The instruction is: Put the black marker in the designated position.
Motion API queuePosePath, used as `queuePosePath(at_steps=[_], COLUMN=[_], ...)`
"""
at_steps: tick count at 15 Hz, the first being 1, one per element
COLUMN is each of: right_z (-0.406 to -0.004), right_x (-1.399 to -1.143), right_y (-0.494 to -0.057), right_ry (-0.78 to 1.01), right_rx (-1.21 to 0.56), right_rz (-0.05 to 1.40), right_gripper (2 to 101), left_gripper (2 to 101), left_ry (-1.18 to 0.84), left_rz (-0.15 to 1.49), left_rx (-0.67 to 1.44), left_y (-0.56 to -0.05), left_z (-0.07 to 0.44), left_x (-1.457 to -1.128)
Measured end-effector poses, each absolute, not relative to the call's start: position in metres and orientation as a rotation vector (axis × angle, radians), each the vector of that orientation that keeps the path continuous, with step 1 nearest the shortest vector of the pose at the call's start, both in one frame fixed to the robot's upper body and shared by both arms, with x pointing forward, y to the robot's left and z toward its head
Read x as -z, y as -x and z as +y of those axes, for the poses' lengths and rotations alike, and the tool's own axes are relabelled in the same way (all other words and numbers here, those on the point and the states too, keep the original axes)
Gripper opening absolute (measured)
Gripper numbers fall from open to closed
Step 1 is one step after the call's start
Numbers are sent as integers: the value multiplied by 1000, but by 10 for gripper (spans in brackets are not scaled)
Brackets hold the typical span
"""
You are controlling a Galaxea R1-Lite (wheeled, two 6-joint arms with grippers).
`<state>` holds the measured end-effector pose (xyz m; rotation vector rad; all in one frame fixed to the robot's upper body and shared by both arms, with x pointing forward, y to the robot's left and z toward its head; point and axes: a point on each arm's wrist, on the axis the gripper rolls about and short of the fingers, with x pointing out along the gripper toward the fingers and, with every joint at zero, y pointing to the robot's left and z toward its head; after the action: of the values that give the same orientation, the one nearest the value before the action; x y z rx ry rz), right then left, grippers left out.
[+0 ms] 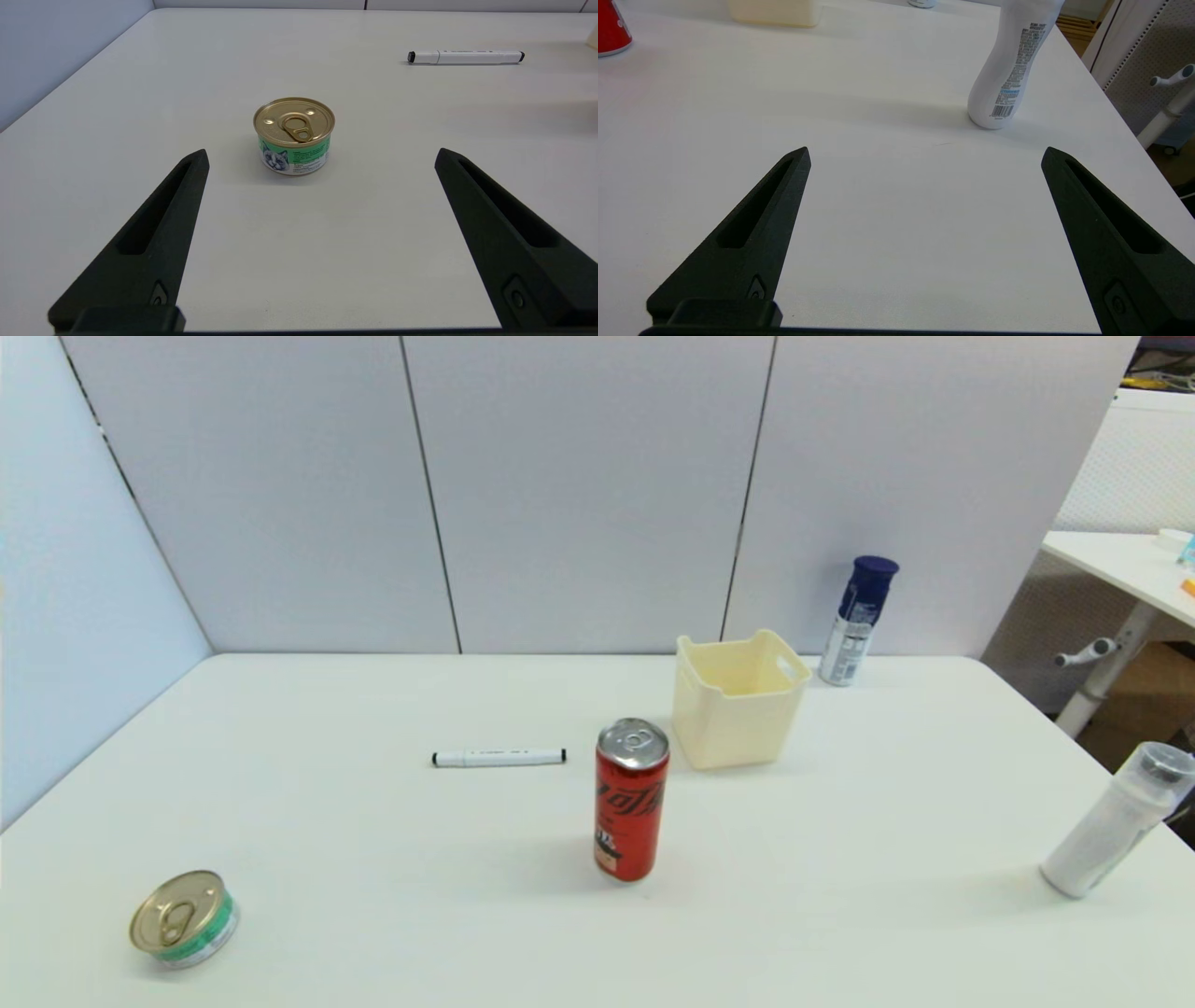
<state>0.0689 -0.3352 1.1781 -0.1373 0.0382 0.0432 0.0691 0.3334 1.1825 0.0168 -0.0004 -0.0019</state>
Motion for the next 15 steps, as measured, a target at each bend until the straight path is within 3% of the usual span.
queuePosePath(at_steps=[15], right_z=[-335], right_x=[-1178], right_y=[-69], right_ry=[137], right_rx=[-42], right_rz=[38], right_gripper=[980], left_gripper=[979], left_ry=[-17], left_rz=[0], left_rx=[2], left_y=[-69], left_z=[333], left_x=[-1182])
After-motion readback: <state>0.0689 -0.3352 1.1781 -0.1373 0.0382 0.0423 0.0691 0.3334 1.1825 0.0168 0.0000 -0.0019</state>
